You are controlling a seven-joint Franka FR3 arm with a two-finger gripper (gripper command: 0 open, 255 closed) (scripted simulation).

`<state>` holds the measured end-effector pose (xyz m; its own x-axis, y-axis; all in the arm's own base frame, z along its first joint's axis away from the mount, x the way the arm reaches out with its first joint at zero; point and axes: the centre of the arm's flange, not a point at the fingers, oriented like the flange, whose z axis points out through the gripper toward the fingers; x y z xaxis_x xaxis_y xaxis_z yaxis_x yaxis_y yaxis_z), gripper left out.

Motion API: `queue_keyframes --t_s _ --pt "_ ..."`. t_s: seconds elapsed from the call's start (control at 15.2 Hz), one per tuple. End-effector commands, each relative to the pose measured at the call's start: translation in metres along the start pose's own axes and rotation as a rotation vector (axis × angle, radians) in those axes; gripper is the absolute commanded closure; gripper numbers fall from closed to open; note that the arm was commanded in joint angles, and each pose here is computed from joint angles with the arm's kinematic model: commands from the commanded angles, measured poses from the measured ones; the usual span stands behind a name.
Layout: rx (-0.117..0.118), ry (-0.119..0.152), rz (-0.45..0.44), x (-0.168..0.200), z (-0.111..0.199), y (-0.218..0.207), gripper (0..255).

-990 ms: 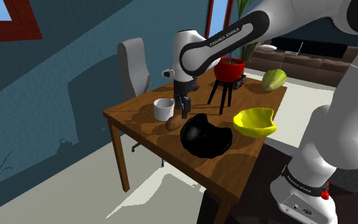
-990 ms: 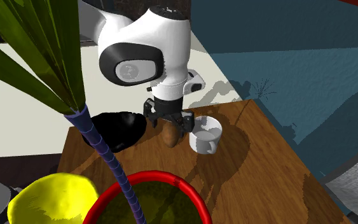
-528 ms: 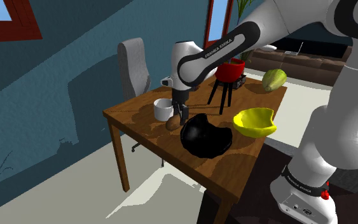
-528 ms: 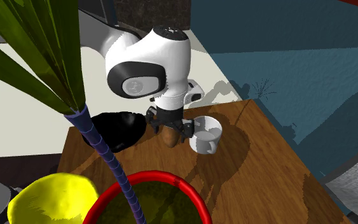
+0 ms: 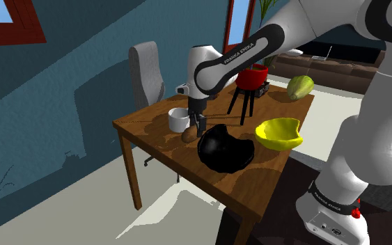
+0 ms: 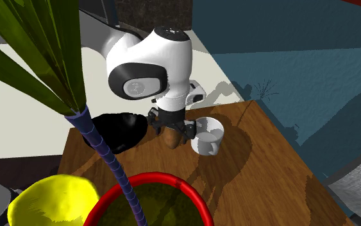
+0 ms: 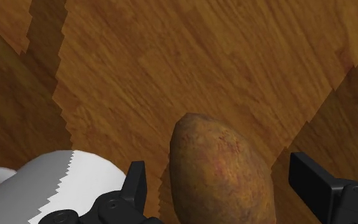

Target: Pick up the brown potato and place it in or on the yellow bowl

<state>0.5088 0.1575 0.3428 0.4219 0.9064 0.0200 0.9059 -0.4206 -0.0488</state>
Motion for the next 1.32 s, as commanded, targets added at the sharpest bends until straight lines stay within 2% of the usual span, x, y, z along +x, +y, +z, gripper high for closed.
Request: queue_keyframes --t_s 0.0,0.53,1.25 --pt "0.009 -0.007 -0.001 -0.001 0.005 -0.001 255" --pt "0.01 -0.007 -0.001 -0.004 0.01 0.0 255" --pt "0.009 -0.007 -0.001 0.001 -0.047 -0.004 255"
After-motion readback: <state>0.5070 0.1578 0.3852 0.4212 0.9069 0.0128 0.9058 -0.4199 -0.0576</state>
